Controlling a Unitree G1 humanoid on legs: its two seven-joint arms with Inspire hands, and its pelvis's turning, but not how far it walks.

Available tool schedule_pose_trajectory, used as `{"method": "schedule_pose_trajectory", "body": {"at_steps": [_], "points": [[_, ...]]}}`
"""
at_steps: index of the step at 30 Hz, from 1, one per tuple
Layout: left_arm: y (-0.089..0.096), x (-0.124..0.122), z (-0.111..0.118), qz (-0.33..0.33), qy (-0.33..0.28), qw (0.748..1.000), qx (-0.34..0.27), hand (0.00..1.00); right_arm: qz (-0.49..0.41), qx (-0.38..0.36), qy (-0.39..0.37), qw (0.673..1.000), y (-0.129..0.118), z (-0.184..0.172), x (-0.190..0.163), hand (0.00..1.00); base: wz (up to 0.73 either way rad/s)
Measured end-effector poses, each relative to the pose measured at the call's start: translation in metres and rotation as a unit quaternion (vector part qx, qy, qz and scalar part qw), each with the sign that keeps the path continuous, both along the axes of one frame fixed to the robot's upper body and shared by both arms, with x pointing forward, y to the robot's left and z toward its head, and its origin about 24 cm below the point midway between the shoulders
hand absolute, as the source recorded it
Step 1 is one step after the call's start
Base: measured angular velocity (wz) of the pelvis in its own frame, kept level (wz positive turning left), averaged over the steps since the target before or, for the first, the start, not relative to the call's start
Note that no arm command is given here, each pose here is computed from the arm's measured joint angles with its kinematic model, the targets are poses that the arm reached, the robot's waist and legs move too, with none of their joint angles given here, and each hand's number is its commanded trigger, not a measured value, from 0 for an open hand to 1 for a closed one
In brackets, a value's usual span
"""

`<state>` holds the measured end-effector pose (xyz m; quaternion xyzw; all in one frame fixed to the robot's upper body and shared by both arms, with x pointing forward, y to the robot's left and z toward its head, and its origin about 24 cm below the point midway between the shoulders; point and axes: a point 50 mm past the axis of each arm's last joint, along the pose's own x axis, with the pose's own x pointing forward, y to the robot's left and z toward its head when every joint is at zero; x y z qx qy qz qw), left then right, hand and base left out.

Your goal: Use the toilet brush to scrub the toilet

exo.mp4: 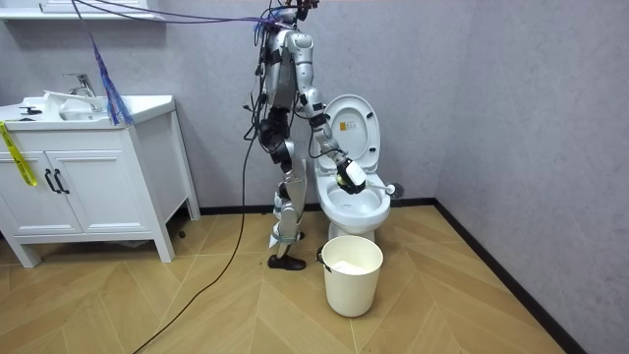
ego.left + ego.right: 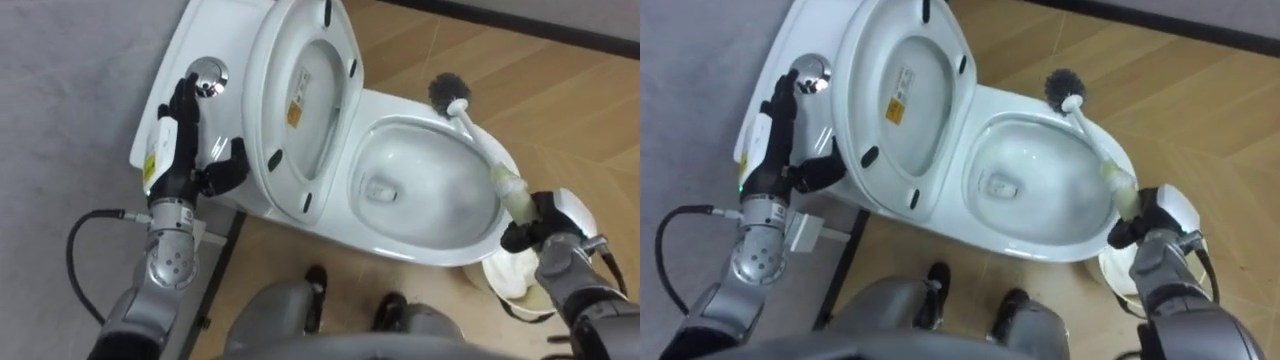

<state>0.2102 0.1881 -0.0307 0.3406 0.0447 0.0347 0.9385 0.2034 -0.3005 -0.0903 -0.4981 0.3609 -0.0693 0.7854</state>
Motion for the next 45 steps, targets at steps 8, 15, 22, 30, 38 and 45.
{"method": "schedule_pose_trajectory", "body": {"at_steps": [8,15,22,30,38,45], "points": [[-0.007,0.006,0.007,-0.014,-0.026,1.0,-0.005,0.0,0.064,-0.045,-0.02,0.997,0.007,0.012,0.019,1.0,-0.02],[-0.007,0.002,0.006,-0.01,-0.037,0.999,-0.007,0.0,0.096,-0.07,-0.02,0.993,0.012,0.01,0.013,1.0,0.02],[-0.007,-0.005,0.006,-0.001,-0.045,0.999,-0.009,0.0,0.114,-0.108,-0.032,0.987,0.007,0.005,-0.011,1.0,0.01],[-0.001,-0.023,0.001,0.029,-0.037,0.999,-0.01,0.0,0.111,-0.087,-0.005,0.99,0.017,-0.015,-0.056,1.0,-0.01],[0.003,-0.03,0.0,0.054,-0.035,0.998,-0.01,0.0,0.124,-0.036,0.128,0.983,0.035,-0.042,-0.127,1.0,-0.03],[0.01,-0.037,-0.01,0.073,-0.003,0.997,0.001,0.0,0.13,-0.002,0.163,0.978,0.043,-0.044,-0.15,1.0,-0.12]]}}
